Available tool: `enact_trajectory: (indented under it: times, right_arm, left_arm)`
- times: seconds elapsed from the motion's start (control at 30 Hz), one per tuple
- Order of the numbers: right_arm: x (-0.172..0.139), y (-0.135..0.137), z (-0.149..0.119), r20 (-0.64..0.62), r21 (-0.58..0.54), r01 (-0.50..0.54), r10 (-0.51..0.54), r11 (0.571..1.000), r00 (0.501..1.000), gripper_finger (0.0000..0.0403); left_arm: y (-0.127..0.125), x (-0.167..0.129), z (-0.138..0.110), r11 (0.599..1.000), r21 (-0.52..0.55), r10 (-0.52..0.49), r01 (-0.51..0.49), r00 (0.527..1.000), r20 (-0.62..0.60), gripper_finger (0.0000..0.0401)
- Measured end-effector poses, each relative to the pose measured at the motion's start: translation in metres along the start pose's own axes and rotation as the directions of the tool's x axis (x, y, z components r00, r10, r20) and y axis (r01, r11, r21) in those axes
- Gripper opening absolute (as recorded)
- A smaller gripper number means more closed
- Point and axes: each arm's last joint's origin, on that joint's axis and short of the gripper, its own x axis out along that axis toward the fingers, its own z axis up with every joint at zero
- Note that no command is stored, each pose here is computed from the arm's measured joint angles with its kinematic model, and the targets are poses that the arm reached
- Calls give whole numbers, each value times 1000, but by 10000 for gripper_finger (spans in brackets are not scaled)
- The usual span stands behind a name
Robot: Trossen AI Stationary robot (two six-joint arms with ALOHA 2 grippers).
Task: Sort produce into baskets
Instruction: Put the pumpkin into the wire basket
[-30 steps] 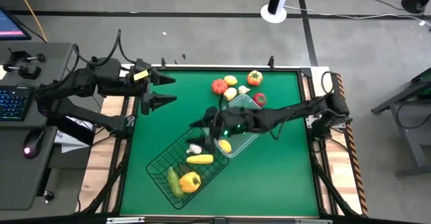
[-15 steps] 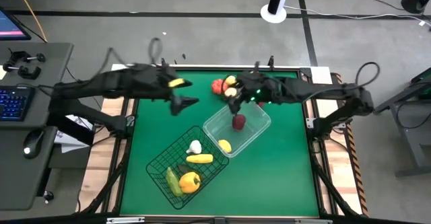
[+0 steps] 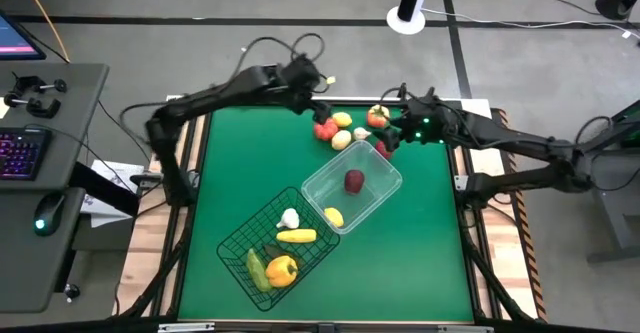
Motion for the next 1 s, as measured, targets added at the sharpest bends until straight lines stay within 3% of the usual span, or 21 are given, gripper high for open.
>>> enact_trajectory:
  times: [0.2, 0.33, 0.6, 1.0]
  right_arm:
    - [5, -19, -10, 13, 17, -40, 40, 999, 999, 367]
    - [9, -22, -15, -23, 19, -44, 44, 999, 999, 367]
    - [9, -21, -12, 3, 75, -58, 58, 996, 998, 367]
    - [9, -20, -11, 17, 137, -67, 66, 988, 998, 367]
  left_arm:
    - [13, 79, 0, 994, -37, 97, -105, 981, -166, 394]
    - [21, 115, -4, 990, -44, 124, -136, 968, -219, 394]
    - [32, 148, 0, 990, -73, 106, -121, 978, -180, 394]
    - [47, 190, -17, 988, -57, 123, -145, 950, -287, 394]
